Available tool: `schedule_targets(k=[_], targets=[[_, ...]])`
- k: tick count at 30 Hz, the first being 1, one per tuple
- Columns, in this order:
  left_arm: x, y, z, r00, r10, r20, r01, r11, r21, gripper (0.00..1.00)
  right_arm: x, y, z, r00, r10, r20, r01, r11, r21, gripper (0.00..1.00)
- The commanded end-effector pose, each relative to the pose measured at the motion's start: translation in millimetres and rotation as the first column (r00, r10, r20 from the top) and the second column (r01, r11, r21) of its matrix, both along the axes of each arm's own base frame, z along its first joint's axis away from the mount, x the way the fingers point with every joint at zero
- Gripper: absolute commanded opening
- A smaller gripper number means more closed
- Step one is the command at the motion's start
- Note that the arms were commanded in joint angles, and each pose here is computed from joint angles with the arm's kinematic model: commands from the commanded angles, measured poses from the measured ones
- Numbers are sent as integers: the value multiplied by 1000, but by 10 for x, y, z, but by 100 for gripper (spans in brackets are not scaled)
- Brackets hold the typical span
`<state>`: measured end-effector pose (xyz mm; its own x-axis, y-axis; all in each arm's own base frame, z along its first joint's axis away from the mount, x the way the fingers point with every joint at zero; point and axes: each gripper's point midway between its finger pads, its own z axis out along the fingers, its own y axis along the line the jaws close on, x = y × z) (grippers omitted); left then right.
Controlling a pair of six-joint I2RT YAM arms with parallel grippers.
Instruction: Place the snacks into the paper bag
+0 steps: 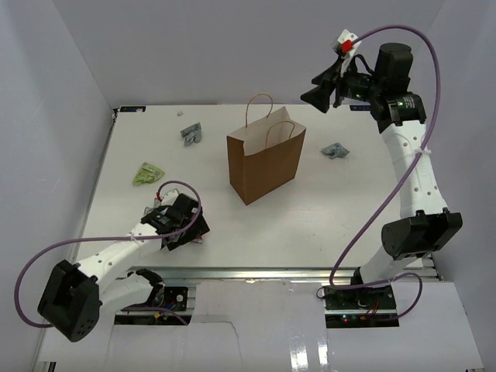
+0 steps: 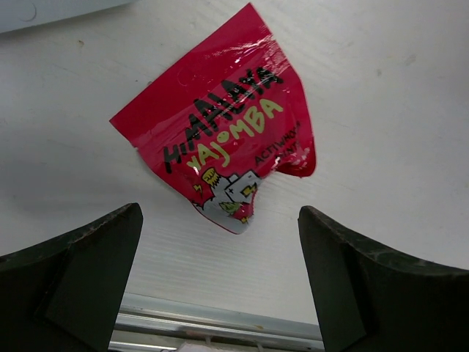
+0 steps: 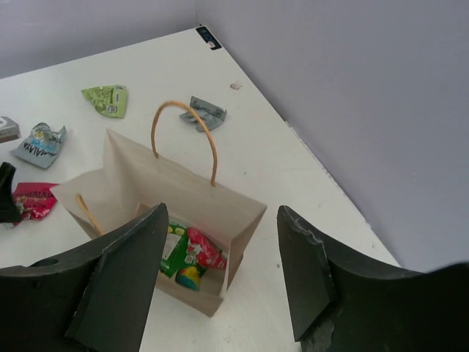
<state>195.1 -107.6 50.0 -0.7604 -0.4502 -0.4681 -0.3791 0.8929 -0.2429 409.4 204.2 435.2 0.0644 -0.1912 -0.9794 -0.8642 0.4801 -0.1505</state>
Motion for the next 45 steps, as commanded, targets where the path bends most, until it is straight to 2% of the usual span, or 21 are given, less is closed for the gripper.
schedule_targets(k=[1,2,3,5,7,14,17,22,28,38,42,45], targets=[[34,-10,-83,999,-36,-39,37,998,43,98,-263,-188,42,995,93,-26,-91,994,61,67],[61,-15,-96,998,-54,-39,56,997,57,98,-294,-318,1,997,77,-19,-76,996,53,67],[68,-9,-149,996,-62,-58,67,995,76,98,-290,-369,-300,994,75,-86,-71,996,49,67],[124,-23,-162,995,-85,-56,90,991,95,97,-437,-491,-442,995,74,-64,-72,997,25,67],[187,-37,-180,991,-119,-62,126,984,123,95,-608,-530,-787,992,68,-107,-68,998,4,67],[332,-189,-99,969,-234,-76,242,961,131,83,-1038,-575,-1462,981,54,-185,-62,997,-36,67],[318,-205,-79,959,-271,-86,281,951,132,82,-1113,-573,-1562,975,51,-216,-59,998,-28,67],[294,-104,-58,958,-255,-131,276,943,186,82,-1128,-568,-1579,972,53,-228,-59,998,-22,67],[382,-140,78,951,-293,-97,307,931,195,83,-1075,-661,-1560,975,24,-219,-30,999,-24,67],[536,-248,-108,877,-454,-160,480,844,237,83,-1152,-673,-1619,975,16,-223,-23,999,-26,68],[546,-303,-238,858,-473,-198,509,833,218,77,-1144,-700,-1625,975,7,-220,-13,999,-29,68],[525,-319,-328,852,-470,-231,514,833,205,66,-1141,-707,-1618,976,5,-219,-11,1000,-29,68]])
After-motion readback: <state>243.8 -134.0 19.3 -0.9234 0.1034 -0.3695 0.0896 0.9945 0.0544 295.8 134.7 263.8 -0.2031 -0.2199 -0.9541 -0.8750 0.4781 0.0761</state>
